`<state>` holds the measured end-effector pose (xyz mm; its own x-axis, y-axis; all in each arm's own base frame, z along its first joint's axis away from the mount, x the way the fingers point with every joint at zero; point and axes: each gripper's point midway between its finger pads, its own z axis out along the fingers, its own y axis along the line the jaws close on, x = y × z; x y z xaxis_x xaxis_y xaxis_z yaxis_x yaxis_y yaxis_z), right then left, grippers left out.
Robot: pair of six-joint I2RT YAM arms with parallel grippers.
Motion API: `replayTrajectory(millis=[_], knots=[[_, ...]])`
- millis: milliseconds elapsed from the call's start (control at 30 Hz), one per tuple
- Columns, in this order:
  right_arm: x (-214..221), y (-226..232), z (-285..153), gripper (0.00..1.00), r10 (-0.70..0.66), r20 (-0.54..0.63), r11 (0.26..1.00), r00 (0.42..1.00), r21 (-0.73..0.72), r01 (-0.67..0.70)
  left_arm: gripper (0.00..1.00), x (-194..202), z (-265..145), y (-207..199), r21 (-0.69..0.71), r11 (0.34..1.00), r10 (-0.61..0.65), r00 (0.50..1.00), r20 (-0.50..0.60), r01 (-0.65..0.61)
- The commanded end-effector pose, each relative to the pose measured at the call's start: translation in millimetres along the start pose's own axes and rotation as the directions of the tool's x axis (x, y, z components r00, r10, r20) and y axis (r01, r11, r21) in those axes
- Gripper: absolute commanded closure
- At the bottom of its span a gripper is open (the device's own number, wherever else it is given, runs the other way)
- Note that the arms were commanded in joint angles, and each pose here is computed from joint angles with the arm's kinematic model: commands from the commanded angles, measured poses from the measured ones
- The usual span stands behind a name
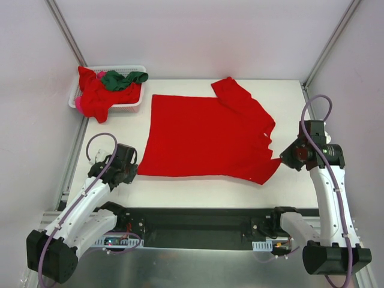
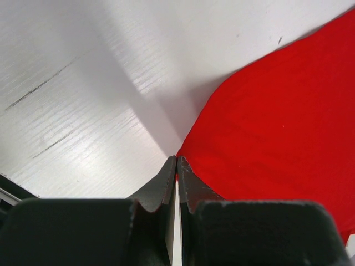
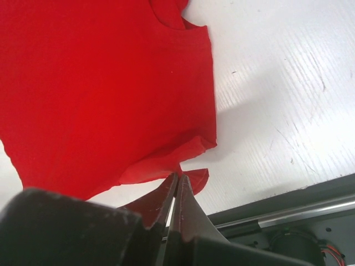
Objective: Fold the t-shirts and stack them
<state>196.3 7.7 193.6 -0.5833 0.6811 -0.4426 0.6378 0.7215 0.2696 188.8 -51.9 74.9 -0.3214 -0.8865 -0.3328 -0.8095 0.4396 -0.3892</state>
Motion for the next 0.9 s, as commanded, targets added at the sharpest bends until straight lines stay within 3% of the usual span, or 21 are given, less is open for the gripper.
replayTrajectory(millis=[0,367,867], knots=[[-14,17,-5,0.99,-0.016,0.025,0.998,1.0,-0.058,0.018,1.0,-13,-6,-8,-0.001,1.0,-0.004,0.999,0.054,0.004],[-53,40,-18,0.99,-0.053,0.116,0.995,0.992,-0.082,0.063,1.0,-25,-14,-25,0.027,0.999,-0.025,0.995,0.098,0.023],[-68,47,-7,0.99,-0.113,0.142,0.99,0.984,-0.064,0.122,1.0,-42,-19,-53,0.05,0.999,0.011,0.987,0.162,-0.019]])
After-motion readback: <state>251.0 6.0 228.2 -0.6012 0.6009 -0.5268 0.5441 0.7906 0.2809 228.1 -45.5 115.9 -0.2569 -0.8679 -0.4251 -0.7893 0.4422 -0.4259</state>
